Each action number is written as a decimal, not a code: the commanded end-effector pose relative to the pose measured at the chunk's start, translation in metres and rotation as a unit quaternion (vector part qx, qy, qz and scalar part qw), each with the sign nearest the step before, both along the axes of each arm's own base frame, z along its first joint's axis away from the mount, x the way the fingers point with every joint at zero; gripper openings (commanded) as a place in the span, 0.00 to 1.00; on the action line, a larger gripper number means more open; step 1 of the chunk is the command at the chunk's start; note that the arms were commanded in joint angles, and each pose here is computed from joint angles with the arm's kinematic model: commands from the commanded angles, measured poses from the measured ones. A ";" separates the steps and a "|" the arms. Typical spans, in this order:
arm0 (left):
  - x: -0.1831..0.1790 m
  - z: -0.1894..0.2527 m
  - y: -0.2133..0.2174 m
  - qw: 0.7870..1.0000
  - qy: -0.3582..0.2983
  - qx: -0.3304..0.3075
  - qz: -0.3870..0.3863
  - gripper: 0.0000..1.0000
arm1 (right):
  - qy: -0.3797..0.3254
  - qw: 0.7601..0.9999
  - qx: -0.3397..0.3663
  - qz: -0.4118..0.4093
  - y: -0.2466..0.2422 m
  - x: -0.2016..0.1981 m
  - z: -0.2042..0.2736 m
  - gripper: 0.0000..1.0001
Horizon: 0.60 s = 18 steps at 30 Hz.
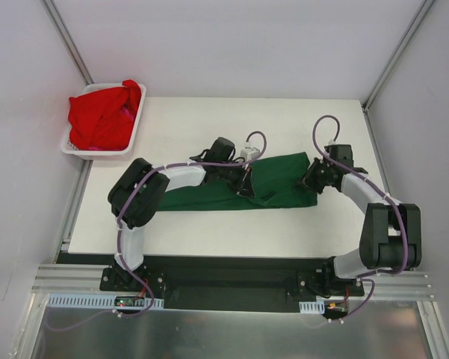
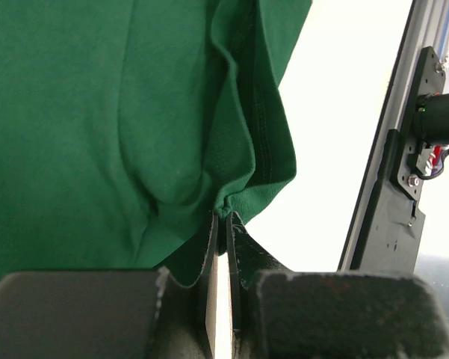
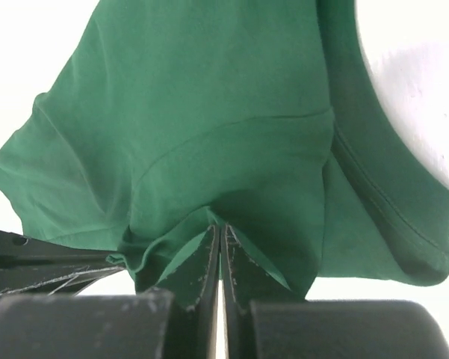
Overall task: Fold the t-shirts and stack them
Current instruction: Fold the tshirt
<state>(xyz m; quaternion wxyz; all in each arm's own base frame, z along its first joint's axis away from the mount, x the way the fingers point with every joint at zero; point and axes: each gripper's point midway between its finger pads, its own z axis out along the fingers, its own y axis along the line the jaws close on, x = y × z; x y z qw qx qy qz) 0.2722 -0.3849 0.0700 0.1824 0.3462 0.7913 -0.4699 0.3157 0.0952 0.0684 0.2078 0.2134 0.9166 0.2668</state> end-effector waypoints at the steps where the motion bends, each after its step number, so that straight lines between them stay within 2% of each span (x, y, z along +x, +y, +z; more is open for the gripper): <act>1: 0.010 0.015 0.008 1.000 -0.021 -0.016 0.013 0.00 | -0.027 1.000 -0.006 -0.009 0.001 0.023 0.013 0.01; 18: 0.035 -0.002 0.021 0.999 -0.008 -0.011 0.042 0.00 | -0.024 0.999 -0.023 -0.012 -0.003 0.039 0.009 0.01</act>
